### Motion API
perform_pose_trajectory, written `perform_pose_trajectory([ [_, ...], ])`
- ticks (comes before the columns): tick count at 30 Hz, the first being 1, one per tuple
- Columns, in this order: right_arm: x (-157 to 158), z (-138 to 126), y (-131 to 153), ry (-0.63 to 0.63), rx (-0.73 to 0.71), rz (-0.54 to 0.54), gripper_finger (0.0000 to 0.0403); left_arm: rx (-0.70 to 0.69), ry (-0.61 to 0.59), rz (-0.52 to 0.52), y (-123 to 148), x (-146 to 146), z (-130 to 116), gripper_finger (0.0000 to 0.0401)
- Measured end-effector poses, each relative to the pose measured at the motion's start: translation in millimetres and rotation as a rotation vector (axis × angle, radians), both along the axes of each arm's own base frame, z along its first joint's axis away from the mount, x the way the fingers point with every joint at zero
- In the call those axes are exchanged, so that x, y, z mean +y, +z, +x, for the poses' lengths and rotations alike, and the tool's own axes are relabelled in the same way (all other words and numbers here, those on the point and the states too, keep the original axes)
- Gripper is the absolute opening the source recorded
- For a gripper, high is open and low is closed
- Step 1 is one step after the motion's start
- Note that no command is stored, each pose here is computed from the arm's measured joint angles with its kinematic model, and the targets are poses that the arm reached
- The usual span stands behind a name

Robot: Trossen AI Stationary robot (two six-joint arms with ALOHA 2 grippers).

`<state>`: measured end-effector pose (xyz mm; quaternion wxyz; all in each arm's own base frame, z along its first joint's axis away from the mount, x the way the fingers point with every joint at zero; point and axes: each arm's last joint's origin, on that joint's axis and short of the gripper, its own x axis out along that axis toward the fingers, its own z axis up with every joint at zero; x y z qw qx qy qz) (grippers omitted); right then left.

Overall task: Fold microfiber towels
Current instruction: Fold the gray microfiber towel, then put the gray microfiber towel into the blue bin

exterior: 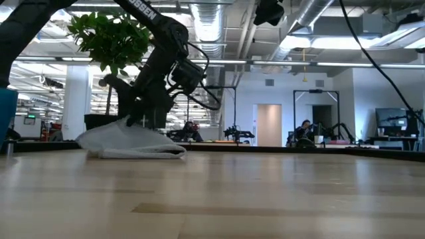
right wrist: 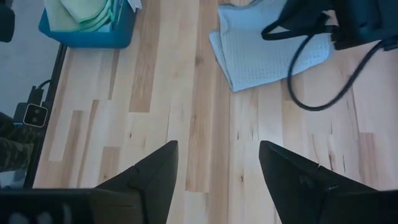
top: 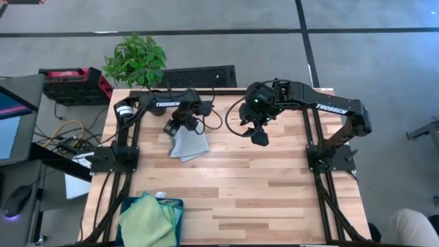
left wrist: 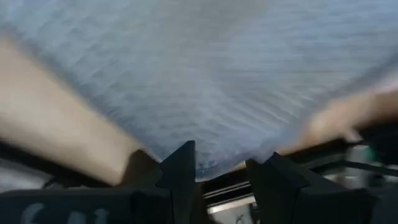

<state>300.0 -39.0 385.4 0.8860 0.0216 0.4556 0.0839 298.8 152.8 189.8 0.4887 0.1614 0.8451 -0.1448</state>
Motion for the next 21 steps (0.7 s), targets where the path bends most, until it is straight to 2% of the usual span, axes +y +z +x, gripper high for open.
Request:
perform_pose_trajectory([
  [5, 0, 0, 0, -0.001, 0.0, 0.001, 0.0249, 0.069, 0.015, -0.115, 4, -15, -4, 0.0131],
  [10, 0, 0, 0, -0.001, 0.0, 0.001, 0.0249, 0.04, 0.1, -0.021, 12, -18, -2, 0.0131],
  [13, 0, 0, 0, 0.0, 0.0, 0.0, 0.0249, -0.045, 0.189, 0.018, 28, -17, 1, 0.0131],
  [18, 0, 0, 0, -0.001, 0.0, 0.0, 0.0249, -0.245, 0.373, -0.04, 65, -26, -2, 0.0131],
  [21, 0, 0, 0, 0.0, 0.002, 0.0, 0.0249, -0.358, 0.46, -0.034, 83, -35, -6, 0.0131],
])
